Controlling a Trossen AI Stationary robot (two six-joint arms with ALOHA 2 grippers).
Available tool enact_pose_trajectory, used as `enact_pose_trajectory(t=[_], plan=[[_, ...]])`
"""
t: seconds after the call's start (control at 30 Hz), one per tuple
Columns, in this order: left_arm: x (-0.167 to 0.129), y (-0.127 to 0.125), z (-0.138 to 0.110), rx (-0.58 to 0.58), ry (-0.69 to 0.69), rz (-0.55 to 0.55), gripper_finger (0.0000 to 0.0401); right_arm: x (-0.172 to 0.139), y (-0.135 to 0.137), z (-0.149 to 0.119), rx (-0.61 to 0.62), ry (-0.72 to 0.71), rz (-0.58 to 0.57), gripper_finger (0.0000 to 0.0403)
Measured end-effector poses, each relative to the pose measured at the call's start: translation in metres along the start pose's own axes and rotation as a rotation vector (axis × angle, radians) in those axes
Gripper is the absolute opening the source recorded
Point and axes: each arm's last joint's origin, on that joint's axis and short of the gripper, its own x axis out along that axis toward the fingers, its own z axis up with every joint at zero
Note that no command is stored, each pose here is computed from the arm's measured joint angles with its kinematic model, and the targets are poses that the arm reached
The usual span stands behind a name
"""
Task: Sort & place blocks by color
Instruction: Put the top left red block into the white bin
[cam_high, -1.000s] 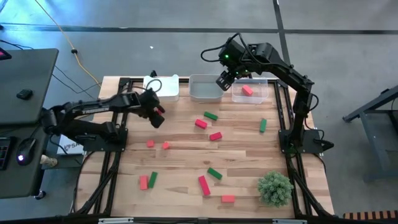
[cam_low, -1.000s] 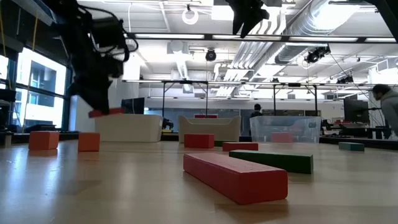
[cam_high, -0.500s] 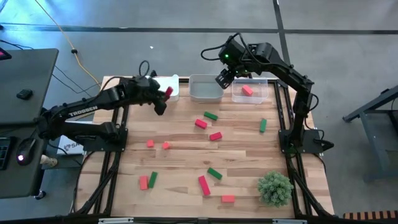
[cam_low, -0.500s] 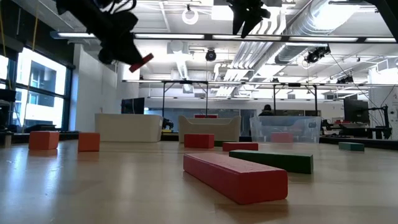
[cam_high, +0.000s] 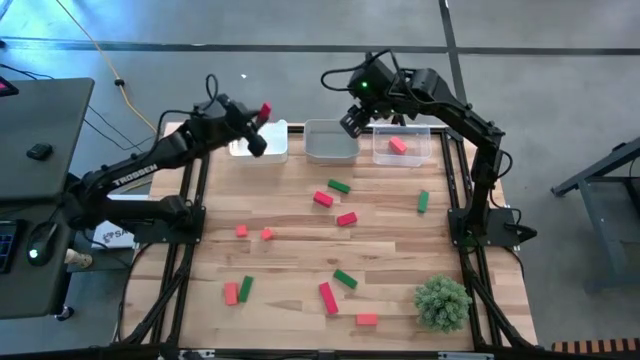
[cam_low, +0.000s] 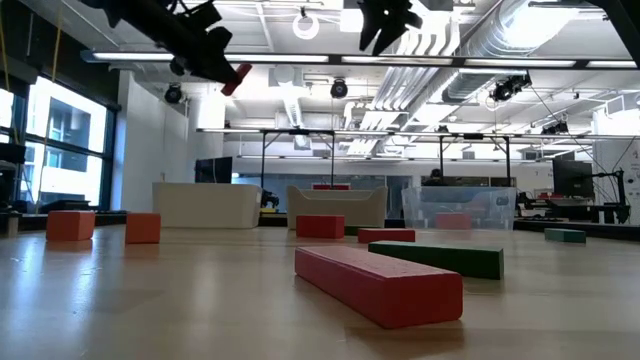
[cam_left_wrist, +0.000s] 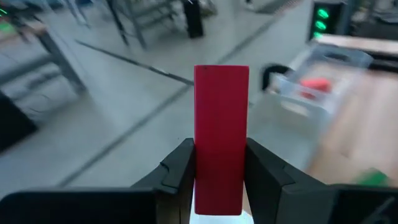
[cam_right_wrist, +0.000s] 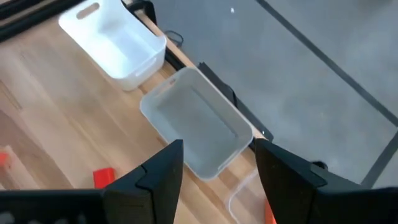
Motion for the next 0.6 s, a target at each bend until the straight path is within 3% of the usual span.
enact_pose_trajectory(t=[0.2,0.6], plan=[[0.01,0.019,0.003,0.033,-0.05,0.093,0.009,0.0,0.001,0.004,-0.016,-0.036,0.006,0.019],[0.057,0.033,-0.033,0.002,0.157,0.078,0.009,0.0,0.001,0.006,-0.111,-0.06,0.007,0.019]])
